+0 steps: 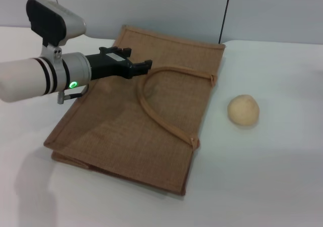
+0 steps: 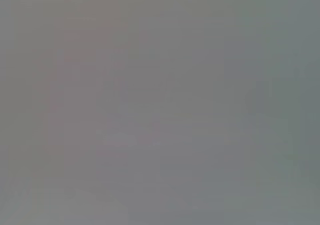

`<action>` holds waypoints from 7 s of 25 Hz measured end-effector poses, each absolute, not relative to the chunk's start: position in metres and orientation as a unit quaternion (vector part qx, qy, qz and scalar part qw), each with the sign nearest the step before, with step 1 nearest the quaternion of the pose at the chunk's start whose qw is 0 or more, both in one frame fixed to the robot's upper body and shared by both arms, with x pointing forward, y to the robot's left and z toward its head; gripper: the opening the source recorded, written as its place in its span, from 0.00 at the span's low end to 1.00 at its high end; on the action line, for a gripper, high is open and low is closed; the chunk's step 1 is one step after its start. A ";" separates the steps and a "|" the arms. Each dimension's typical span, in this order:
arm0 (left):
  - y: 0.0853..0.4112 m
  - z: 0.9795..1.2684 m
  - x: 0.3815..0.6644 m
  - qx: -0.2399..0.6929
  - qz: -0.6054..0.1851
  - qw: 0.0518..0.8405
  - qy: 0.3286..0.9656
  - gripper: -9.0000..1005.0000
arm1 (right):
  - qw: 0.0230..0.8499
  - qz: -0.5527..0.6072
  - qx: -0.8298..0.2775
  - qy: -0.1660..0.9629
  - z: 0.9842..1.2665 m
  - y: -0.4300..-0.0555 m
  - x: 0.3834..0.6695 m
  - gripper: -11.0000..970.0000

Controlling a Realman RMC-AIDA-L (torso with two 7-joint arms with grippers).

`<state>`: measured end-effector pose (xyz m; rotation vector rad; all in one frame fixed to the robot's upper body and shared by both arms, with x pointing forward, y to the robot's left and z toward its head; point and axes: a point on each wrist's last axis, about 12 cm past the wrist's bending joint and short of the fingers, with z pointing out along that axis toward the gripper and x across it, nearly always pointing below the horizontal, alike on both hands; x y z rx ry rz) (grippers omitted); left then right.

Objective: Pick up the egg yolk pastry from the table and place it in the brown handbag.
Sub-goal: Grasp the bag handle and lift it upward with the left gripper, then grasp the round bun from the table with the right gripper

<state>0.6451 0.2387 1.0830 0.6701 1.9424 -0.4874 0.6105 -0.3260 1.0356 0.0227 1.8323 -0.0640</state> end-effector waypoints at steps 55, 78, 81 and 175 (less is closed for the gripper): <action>0.217 1.090 0.664 0.314 -0.147 0.394 0.851 0.63 | 0.611 -0.025 0.013 0.791 1.040 -0.323 0.616 0.89; 0.216 1.087 0.666 0.301 -0.128 0.388 0.862 0.57 | 0.605 -0.027 0.014 0.796 1.038 -0.324 0.616 0.89; 0.217 1.086 0.666 0.297 -0.122 0.391 0.863 0.51 | 0.605 -0.027 0.014 0.796 1.038 -0.324 0.616 0.89; 0.174 1.331 0.625 0.445 -0.058 0.457 0.768 0.12 | 0.410 0.299 -0.320 0.800 1.071 -0.270 0.596 0.86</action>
